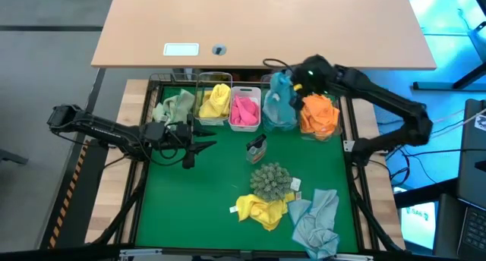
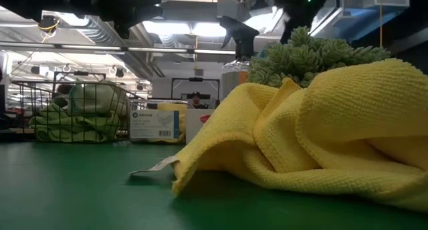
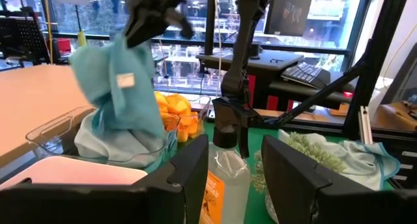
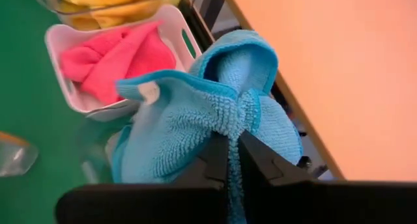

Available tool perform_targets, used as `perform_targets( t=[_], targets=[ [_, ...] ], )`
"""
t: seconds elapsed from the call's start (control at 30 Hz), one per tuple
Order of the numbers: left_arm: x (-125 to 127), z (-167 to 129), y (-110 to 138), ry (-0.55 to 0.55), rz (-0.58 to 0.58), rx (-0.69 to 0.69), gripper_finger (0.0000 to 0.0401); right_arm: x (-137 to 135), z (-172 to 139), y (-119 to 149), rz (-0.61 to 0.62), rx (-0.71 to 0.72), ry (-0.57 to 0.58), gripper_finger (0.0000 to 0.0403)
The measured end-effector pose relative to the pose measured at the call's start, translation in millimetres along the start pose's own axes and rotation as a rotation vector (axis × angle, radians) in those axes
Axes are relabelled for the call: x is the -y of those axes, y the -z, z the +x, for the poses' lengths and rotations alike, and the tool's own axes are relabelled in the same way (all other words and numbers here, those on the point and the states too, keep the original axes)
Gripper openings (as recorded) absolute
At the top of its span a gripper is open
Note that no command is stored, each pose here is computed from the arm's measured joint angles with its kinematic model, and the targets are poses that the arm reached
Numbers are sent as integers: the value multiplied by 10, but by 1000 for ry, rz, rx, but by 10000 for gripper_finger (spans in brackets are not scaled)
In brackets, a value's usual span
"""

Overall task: Sort microfiber towel by color & place in baskets
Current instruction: Put the blue microfiber towel into the middle transparent bin

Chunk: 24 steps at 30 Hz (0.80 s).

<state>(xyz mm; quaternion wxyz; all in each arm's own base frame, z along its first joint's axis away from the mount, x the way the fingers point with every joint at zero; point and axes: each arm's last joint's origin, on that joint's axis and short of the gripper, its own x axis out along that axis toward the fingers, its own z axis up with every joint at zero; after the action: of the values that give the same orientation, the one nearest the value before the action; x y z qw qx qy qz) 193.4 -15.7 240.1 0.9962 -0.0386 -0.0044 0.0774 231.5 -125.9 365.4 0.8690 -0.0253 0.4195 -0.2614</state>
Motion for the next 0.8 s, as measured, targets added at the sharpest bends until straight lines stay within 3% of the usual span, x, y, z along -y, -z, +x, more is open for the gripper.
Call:
perform_targets(
  t=[0.33, 0.8],
  targets=[
    [2, 0, 1, 1, -2, -1, 137, 255, 986, 73, 81, -208, -20, 16],
    [2, 0, 2, 2, -2, -2, 137, 139, 1918, 381, 89, -450, -149, 17]
  ],
)
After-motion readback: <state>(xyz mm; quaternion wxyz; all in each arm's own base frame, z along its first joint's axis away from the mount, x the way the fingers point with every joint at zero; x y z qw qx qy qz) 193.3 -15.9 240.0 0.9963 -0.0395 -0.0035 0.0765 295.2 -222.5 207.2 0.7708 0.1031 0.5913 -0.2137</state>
